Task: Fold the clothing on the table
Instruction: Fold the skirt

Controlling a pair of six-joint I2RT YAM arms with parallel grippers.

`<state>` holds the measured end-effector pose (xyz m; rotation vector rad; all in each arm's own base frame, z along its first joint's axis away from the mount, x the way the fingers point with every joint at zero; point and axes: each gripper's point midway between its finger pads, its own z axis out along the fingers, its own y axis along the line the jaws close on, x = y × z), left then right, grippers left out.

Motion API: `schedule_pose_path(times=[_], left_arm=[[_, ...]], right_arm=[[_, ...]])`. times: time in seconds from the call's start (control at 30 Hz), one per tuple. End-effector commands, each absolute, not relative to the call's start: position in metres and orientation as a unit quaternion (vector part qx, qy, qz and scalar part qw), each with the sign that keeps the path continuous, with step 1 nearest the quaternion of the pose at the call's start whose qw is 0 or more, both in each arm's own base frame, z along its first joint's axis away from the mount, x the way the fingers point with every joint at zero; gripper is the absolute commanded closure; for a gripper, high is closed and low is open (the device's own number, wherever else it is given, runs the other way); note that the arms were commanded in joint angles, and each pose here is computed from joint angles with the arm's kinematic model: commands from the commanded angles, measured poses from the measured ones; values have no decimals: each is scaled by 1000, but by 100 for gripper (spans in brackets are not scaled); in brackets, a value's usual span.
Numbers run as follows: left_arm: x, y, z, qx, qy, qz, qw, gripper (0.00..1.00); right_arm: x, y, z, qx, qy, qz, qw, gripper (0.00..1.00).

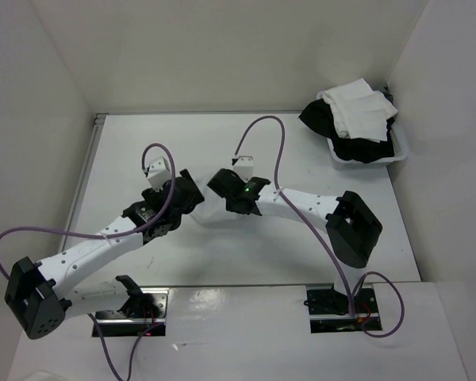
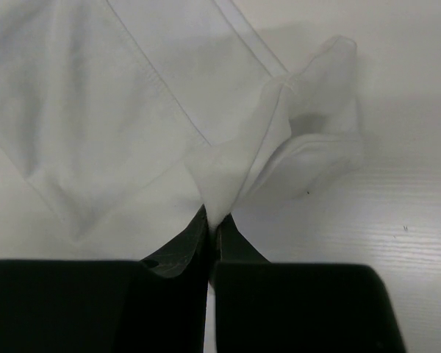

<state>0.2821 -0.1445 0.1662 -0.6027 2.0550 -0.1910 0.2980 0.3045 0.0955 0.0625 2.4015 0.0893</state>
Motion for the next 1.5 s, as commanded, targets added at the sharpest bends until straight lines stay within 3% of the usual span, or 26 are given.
schedule_pose_path(times=[0.0, 0.3, 0.63, 1.37, 1.4, 1.43, 1.47], left_arm=[[295, -138, 175, -225, 841, -81, 485, 0], [320, -77, 147, -266, 850, -53, 451, 0], [323, -47, 127, -304, 841, -68, 443, 0], [304, -41, 119, -318, 827, -98, 454, 0], [301, -41, 118, -318, 826, -99, 456, 0], [298, -40, 118, -318, 824, -101, 458, 0], [298, -40, 121, -318, 821, -104, 462, 0]], right_arm=[[306, 294, 128, 39, 916, 49, 395, 100], [320, 321, 154, 26, 908, 61, 415, 100], [335, 356, 127, -19, 915, 31, 401, 100], [400, 448, 118, -96, 905, -2, 414, 100], [401, 449, 80, -107, 912, -25, 395, 98], [411, 465, 124, -97, 894, 24, 437, 86], [406, 456, 97, -119, 903, -7, 414, 71]])
